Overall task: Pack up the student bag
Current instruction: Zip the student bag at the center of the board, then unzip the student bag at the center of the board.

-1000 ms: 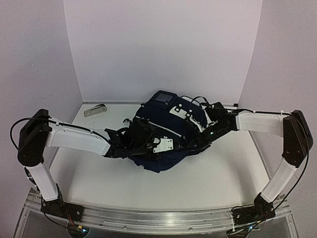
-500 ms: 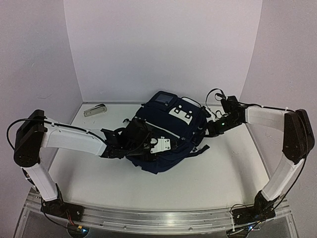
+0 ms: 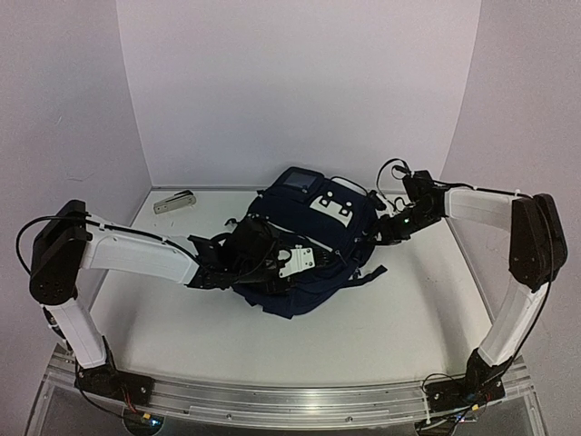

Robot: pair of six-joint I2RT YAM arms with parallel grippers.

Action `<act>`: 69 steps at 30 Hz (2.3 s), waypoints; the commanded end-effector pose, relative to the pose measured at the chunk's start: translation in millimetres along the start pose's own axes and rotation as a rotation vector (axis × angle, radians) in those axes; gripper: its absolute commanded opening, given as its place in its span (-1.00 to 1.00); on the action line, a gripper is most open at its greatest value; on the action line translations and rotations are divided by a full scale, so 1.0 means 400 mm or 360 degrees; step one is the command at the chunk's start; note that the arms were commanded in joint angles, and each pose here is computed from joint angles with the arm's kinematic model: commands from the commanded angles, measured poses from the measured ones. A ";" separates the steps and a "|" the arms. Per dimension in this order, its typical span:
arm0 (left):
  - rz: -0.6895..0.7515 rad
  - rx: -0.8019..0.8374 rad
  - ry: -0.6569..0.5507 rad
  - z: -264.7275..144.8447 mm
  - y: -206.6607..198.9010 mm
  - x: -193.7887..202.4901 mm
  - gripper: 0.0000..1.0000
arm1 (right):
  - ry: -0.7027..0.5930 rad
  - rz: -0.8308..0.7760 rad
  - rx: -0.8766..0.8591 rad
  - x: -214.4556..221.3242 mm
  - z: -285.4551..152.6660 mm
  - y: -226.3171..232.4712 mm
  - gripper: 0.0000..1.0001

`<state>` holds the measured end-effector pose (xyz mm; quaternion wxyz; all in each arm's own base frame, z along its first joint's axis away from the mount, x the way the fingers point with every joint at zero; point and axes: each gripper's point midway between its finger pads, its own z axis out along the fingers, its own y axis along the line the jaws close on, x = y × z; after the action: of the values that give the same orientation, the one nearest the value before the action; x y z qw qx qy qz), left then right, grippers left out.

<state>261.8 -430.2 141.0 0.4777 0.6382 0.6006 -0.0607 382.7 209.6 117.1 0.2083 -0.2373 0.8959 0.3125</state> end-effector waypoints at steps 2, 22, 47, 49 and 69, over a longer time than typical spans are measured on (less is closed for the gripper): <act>-0.0182 -0.0049 -0.0161 -0.011 0.044 -0.080 -0.52 | -0.0134 -0.0059 0.0071 -0.054 -0.083 -0.003 -0.32; -0.0790 -0.0042 -0.0095 -0.138 0.076 -0.020 0.62 | 0.0075 -0.0402 -0.0135 0.045 0.013 0.225 0.05; -0.0054 -0.0220 0.0167 -0.070 0.081 0.119 -0.12 | 0.0078 -0.0454 0.0011 0.036 0.098 0.213 -0.79; -0.0042 -0.0264 0.0179 -0.056 0.091 0.117 -0.39 | 0.0068 -0.0445 0.0002 0.037 0.084 0.222 -0.93; -0.0659 -0.0469 0.0084 0.028 0.165 0.034 -1.00 | 0.0270 -0.0447 -0.0231 0.170 0.088 0.380 -1.00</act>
<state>302.5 -392.7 113.5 0.4565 0.5123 0.7274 -0.0076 284.0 297.8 112.9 0.1834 -0.3804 0.8641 0.2740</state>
